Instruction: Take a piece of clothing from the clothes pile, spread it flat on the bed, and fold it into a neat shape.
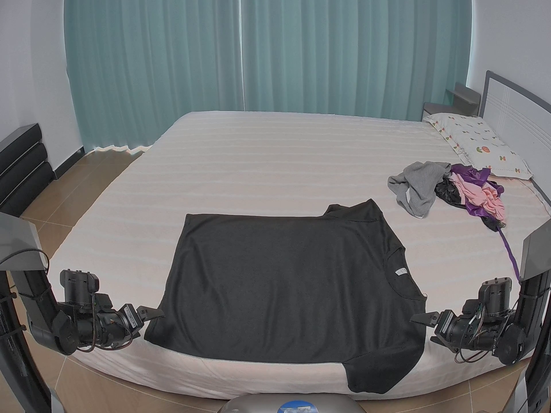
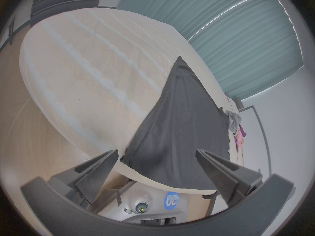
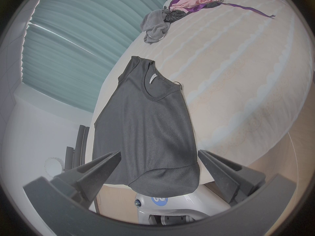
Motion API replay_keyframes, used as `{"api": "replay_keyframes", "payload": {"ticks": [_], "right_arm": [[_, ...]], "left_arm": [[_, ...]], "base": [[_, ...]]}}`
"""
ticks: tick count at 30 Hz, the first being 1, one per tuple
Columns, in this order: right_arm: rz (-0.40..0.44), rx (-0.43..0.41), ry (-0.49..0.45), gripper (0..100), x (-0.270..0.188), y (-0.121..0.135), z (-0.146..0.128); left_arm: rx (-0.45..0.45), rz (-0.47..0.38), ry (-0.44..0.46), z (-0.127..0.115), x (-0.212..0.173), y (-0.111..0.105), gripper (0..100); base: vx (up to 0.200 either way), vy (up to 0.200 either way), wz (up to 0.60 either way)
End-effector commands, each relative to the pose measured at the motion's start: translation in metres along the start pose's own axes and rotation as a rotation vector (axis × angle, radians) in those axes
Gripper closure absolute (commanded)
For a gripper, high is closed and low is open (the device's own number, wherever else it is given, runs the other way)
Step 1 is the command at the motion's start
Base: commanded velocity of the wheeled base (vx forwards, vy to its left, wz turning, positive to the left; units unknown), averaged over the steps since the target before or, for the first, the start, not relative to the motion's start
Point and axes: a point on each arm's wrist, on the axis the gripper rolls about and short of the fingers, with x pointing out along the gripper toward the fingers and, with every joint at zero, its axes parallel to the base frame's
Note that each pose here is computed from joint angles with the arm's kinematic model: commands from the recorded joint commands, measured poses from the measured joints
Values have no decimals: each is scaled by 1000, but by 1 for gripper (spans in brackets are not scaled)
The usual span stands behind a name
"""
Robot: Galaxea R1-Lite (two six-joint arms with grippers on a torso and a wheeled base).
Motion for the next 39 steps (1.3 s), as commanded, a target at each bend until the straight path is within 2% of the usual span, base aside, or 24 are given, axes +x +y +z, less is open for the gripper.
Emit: {"api": "replay_keyframes", "payload": {"ticks": [1,6,34,35,39], "right_arm": [[-11,4,16,0,-2,-2,-4],[-12,5,17,0,-2,-2,-4],[3,-1,-1,0,-2,0,-2],[0,0,-1,0,-2,-1,-2],[1,0,-3,0,-2,-1,-2]], "left_arm": [[24,37,19,-6,15,-3,0],[76,64,22,-8,17,-1,0],[145,125,18,-14,36,-7,0],[145,126,16,-14,36,-7,100],[140,125,13,-13,35,-7,100]], "base": [[0,0,0],[0,0,0],[0,0,0],[0,0,0],[0,0,0]]}}
